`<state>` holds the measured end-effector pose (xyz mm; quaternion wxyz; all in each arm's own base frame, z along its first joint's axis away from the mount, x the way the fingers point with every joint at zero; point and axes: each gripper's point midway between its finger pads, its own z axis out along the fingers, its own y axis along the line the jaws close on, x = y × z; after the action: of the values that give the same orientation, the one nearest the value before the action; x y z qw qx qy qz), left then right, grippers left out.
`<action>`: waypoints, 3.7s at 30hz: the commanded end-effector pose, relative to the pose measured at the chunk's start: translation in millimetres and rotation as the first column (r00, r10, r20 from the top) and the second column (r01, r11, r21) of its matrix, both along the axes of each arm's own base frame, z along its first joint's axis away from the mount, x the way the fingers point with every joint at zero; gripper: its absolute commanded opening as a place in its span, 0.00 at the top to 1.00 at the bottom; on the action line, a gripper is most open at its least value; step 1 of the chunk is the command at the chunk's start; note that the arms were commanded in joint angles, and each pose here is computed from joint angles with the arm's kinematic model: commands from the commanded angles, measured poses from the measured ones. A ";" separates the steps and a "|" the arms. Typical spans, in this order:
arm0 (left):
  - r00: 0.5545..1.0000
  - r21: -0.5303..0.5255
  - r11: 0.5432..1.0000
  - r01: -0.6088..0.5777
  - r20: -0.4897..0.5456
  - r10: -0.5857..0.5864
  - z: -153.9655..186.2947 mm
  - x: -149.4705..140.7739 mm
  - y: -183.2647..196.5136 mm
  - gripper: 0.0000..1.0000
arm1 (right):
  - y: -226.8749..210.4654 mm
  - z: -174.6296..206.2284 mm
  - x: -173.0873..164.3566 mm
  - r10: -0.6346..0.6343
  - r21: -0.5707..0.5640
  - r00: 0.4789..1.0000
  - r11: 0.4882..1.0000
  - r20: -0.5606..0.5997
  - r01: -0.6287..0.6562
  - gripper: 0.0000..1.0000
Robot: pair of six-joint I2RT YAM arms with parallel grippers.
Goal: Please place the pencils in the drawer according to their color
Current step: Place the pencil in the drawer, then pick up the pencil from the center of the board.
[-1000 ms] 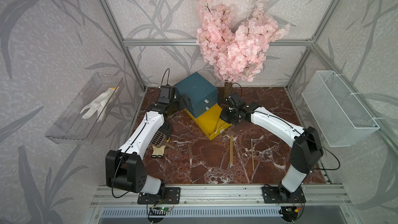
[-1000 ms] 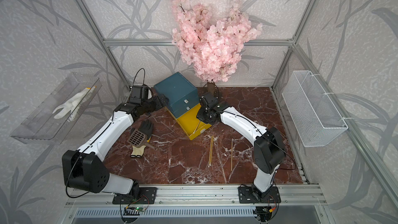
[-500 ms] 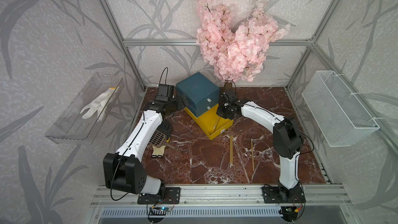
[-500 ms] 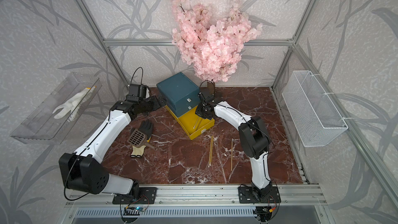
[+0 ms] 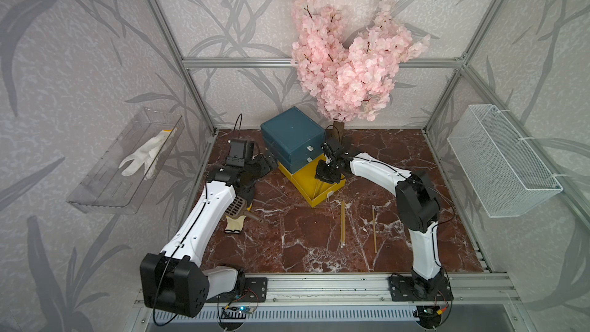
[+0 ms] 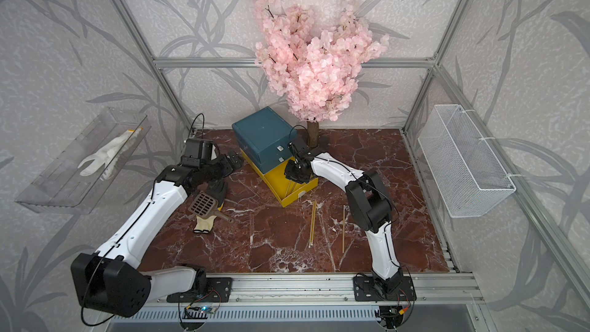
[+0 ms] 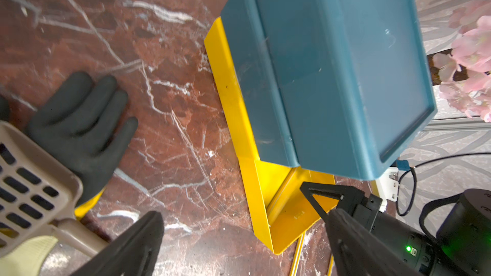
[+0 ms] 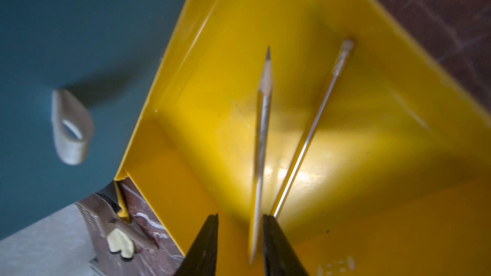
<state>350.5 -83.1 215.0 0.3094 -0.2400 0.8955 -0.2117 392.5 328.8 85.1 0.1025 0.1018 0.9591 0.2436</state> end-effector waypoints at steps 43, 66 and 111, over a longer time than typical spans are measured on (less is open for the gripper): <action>0.958 -0.045 0.964 0.262 -0.112 -0.265 -60.0 -99.0 -92.3 0.00 | -113.7 -25.9 -165.2 -0.021 -0.327 0.986 0.945 -0.165 -0.035 0.64; 0.965 -0.038 0.971 0.236 -0.109 -0.239 -65.6 -98.4 -93.0 0.00 | -105.0 -72.7 -163.8 0.038 -0.373 0.965 0.918 -0.259 -0.136 0.70; 0.972 0.016 0.986 0.166 -0.168 -0.161 -88.8 -100.9 -78.5 0.00 | -86.0 41.3 -144.2 -0.005 -0.095 0.995 0.995 -0.100 -0.005 1.00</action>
<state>249.3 -166.2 131.6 0.2199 -0.1713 0.9347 -0.2206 239.5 239.4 104.5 0.0459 0.1094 0.9777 0.1732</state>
